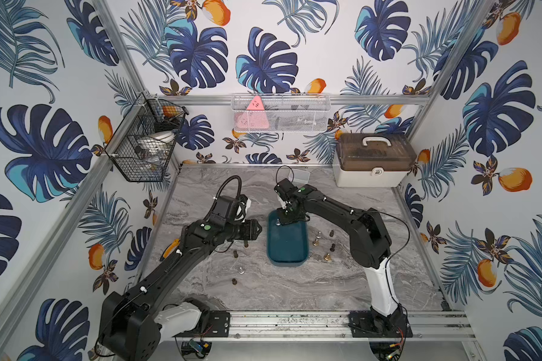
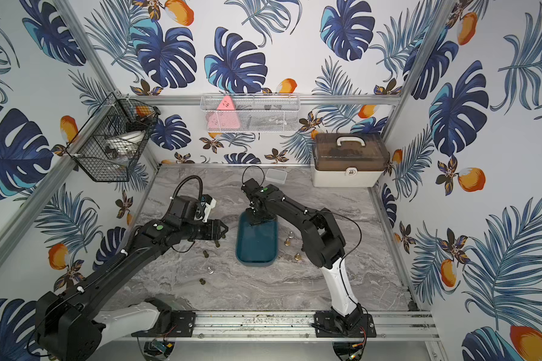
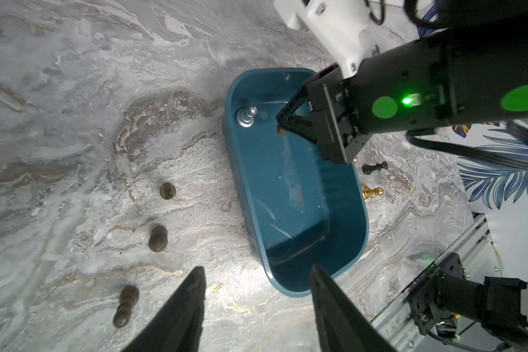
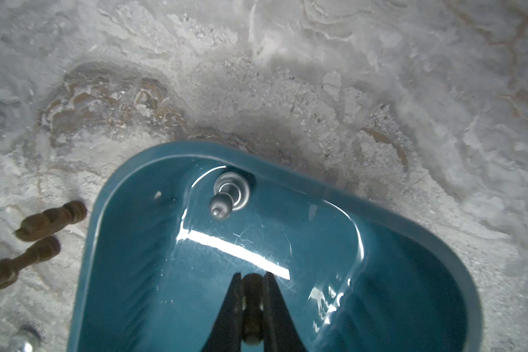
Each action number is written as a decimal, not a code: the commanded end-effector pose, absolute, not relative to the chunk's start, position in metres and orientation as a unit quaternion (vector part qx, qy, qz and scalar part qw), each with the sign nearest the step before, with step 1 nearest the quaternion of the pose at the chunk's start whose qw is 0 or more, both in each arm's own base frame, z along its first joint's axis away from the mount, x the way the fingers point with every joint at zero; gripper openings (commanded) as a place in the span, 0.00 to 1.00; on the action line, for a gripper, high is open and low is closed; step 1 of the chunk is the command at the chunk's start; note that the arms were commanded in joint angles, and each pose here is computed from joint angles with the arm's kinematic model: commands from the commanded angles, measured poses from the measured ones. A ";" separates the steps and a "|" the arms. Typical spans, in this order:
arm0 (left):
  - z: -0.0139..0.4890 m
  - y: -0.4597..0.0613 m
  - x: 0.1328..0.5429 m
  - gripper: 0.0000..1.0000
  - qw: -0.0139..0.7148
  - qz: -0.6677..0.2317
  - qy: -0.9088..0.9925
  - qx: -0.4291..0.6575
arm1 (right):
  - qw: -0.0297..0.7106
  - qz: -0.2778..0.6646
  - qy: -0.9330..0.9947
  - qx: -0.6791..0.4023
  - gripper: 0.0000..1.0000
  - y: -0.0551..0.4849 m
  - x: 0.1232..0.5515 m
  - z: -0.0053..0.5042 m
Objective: Put the chess pieces into the storage box
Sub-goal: Place the chess piece in the storage box.
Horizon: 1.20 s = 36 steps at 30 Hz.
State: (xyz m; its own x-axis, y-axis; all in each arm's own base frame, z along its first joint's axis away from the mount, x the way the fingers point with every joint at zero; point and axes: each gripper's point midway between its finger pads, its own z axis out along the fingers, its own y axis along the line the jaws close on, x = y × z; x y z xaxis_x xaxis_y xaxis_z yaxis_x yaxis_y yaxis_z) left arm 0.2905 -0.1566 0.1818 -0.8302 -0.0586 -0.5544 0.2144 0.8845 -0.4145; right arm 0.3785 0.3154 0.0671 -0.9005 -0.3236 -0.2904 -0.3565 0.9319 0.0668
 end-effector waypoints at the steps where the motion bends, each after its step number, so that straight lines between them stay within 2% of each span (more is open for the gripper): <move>1: 0.185 -0.146 0.293 0.59 0.308 -0.207 0.927 0.046 | 0.142 0.043 0.973 -0.179 0.10 0.314 0.383 0.060; 20: 0.183 -0.150 0.292 0.59 0.304 -0.222 0.925 0.044 | 0.165 0.011 0.973 -0.163 0.10 0.307 0.408 0.038; 36: 0.182 -0.150 0.292 0.59 0.300 -0.221 0.927 0.044 | 0.142 0.018 0.975 -0.169 0.12 0.308 0.401 0.026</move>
State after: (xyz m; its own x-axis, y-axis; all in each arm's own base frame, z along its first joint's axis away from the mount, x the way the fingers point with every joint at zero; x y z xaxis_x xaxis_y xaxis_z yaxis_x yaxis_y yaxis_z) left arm 0.2906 -0.1505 0.1801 -0.8211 -0.0603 -0.5676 0.2037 0.8980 -0.3900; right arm 0.4040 0.3059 0.0321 -0.9014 -0.3131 -0.2991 -0.3220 0.9465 -0.0204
